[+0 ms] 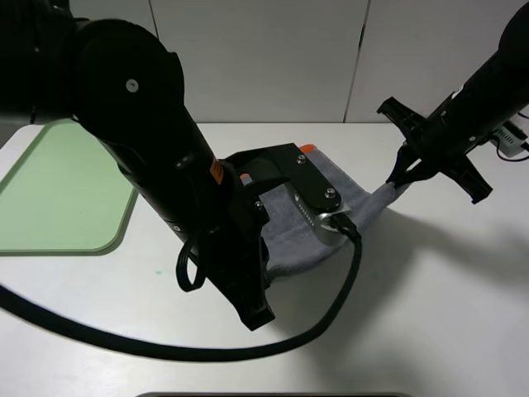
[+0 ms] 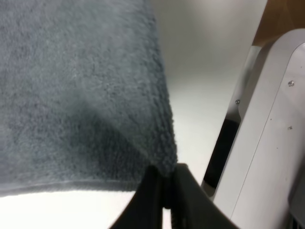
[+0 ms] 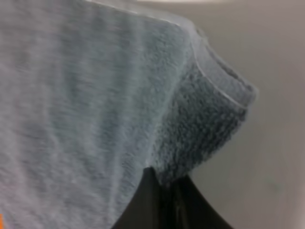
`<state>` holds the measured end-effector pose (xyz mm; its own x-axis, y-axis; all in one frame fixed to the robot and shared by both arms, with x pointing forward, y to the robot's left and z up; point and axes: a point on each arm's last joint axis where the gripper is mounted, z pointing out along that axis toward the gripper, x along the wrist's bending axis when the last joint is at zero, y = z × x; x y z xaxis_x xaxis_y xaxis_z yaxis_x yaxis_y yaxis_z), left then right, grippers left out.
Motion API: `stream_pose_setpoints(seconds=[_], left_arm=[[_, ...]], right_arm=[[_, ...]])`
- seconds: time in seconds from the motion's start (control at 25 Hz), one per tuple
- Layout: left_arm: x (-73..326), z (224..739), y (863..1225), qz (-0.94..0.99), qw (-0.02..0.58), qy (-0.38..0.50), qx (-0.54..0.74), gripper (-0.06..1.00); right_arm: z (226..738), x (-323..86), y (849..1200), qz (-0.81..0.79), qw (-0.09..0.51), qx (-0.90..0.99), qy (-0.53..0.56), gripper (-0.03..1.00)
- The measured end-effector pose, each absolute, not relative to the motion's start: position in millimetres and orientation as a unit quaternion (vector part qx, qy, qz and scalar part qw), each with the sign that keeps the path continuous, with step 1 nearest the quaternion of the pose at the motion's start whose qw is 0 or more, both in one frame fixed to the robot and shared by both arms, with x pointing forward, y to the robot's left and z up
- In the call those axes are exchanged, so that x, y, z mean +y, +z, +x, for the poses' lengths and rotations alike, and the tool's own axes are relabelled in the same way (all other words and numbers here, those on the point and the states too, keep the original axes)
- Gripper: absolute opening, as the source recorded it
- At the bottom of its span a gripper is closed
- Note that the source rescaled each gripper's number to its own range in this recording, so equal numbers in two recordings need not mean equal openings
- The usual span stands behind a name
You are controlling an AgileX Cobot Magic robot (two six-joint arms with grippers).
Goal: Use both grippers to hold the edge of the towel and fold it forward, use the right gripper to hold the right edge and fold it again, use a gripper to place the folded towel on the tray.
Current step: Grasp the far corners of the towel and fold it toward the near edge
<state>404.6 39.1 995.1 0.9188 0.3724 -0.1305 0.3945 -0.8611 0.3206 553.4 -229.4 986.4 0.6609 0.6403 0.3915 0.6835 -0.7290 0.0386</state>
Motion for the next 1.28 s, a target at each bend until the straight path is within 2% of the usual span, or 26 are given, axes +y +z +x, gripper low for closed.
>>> stream_pose_setpoints(seconds=[0.24,1.12,1.28], left_arm=[[41,404,1002,0.958,0.181,-0.029,0.222,0.00],[46,411,1006,0.938,0.180,0.010,0.295,0.00],[46,412,1006,0.936,0.178,0.012,0.304,0.00]], right_arm=[[560,-231,1000,-0.908,0.039,-0.370,-0.193,0.00],[569,-229,1014,-0.907,0.037,-0.364,-0.208,0.00],[568,-218,1013,-0.902,0.037,-0.374,-0.211,0.00]])
